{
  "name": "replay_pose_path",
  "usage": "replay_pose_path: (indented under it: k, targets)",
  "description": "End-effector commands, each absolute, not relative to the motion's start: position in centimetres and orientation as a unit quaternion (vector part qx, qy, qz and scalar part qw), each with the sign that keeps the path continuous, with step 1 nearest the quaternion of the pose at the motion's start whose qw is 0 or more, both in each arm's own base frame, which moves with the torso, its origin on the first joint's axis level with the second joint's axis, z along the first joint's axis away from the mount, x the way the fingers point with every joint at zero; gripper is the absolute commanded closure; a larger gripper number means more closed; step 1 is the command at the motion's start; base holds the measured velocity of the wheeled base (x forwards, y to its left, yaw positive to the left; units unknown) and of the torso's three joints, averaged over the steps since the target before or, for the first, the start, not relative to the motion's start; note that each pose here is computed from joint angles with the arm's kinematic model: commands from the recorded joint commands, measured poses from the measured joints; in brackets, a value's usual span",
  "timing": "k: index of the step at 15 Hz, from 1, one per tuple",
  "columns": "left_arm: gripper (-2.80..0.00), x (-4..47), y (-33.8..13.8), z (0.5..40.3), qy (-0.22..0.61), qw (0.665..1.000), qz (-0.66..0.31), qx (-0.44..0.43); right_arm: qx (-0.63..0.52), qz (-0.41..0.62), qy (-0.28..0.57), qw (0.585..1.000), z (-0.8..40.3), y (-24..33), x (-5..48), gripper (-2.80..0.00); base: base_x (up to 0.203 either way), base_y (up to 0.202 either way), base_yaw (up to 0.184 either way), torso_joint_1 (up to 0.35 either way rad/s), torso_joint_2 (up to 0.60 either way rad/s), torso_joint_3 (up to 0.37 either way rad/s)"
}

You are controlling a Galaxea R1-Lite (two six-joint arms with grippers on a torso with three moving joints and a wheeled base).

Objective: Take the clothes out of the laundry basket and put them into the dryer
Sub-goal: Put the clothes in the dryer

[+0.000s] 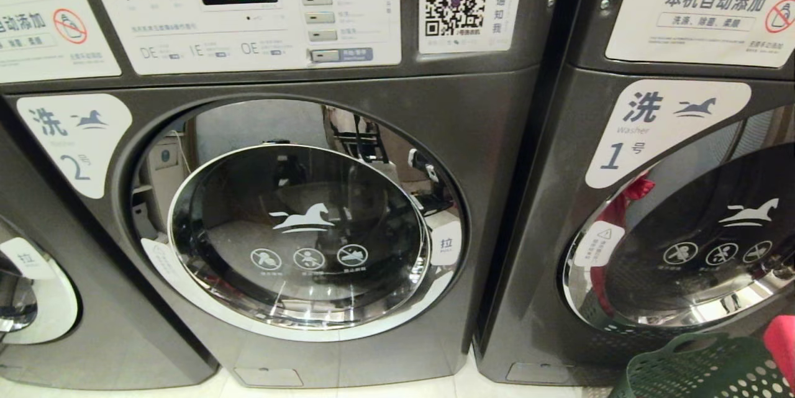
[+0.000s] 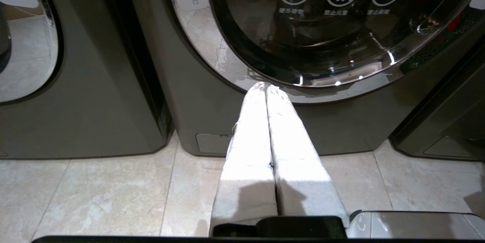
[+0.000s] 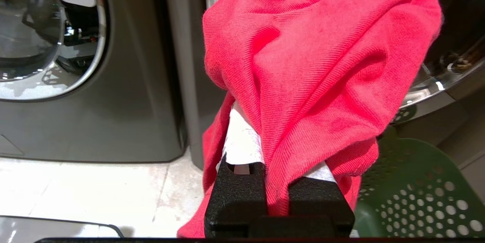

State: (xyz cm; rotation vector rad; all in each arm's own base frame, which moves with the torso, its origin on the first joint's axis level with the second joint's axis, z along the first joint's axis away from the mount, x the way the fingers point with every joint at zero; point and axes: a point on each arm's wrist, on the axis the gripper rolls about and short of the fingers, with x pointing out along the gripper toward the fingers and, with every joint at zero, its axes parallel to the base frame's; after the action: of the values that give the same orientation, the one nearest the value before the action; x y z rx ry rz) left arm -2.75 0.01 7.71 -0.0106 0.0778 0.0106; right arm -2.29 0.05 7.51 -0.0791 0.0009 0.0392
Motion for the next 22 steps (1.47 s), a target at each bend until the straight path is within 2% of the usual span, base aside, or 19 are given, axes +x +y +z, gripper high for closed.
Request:
replay_pose_path:
  k: [1,22]
  targets:
    - [0.00,-2.75,0.01,7.70,0.039,0.999,0.005,-0.005,-0.040,0.020,0.001,0.999,7.52,0.05,-2.28,0.00,0.000,0.191,-0.003,-0.001,0.00,0.002]
    - [0.00,-2.75,0.02,7.70,0.039,0.999,0.006,-0.006,-0.036,0.015,0.002,0.999,7.52,0.02,-2.27,0.00,0.000,0.195,-0.002,0.003,0.00,0.002]
